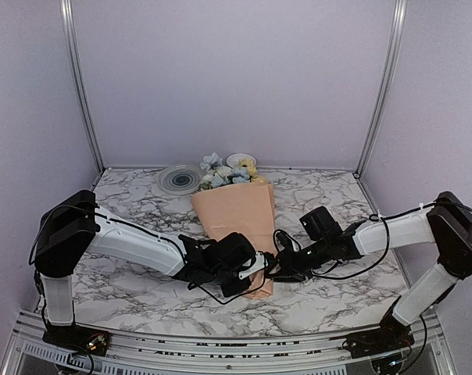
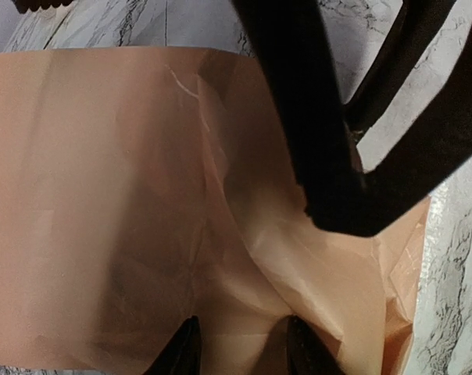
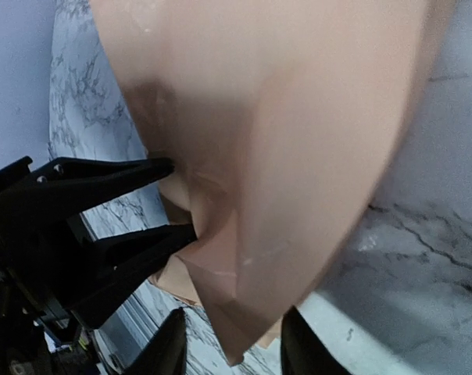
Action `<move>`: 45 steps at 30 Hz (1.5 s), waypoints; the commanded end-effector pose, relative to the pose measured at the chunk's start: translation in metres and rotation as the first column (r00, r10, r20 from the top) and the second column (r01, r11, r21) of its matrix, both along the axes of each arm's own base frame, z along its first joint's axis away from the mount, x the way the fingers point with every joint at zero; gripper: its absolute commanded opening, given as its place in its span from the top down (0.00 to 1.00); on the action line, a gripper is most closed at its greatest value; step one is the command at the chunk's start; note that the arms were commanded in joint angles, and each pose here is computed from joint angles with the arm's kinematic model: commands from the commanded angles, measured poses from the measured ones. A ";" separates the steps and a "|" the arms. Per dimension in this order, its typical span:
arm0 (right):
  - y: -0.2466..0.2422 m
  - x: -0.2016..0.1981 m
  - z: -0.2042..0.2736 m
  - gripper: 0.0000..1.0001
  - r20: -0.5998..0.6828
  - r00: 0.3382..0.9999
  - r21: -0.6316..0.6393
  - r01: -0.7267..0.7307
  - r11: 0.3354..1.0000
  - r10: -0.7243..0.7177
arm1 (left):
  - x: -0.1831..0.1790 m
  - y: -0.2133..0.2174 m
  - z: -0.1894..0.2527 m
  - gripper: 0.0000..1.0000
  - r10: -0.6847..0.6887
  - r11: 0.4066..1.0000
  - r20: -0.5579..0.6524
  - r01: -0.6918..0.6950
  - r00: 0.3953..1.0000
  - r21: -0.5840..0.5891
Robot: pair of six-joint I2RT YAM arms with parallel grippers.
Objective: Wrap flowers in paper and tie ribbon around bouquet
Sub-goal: Adjust the folded bouquet at the center of the board.
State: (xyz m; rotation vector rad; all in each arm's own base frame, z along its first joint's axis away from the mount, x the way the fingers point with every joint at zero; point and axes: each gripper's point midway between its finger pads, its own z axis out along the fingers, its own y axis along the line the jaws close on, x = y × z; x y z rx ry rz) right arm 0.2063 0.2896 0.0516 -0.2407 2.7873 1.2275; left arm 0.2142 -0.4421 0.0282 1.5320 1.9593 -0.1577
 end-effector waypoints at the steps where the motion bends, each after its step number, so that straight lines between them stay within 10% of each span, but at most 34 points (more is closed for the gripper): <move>1: 0.014 0.006 0.002 0.73 0.002 1.000 0.057 -0.009 0.998 0.009 | -0.014 0.015 -0.024 0.62 -0.030 0.995 -0.053 0.035 0.998 0.095; 6: 0.011 0.001 -0.002 1.00 -0.023 0.999 0.029 -0.026 0.999 0.027 | -0.008 0.014 -0.002 0.57 -0.014 0.998 -0.007 0.014 1.000 0.066; 22: 0.005 -0.021 0.012 1.00 -0.059 0.996 0.033 -0.068 0.997 0.070 | -0.039 -0.011 0.043 0.35 -0.144 0.989 0.064 0.147 0.987 -0.035; 34: -0.016 -0.032 -0.038 1.00 -0.158 0.986 -0.084 -0.059 0.995 0.045 | -0.082 -0.019 -0.008 0.38 -0.330 0.941 -0.107 0.335 0.938 0.036; 41: -0.025 -0.031 -0.059 1.00 -0.170 0.985 -0.156 -0.045 0.987 0.018 | -0.103 -0.028 0.055 0.39 -0.417 0.902 -0.123 0.394 0.900 -0.175; 45: -0.026 -0.028 -0.054 1.00 -0.150 0.989 -0.169 -0.039 0.985 0.013 | -0.063 -0.035 0.068 0.62 -0.264 0.941 -0.092 0.236 0.960 -0.242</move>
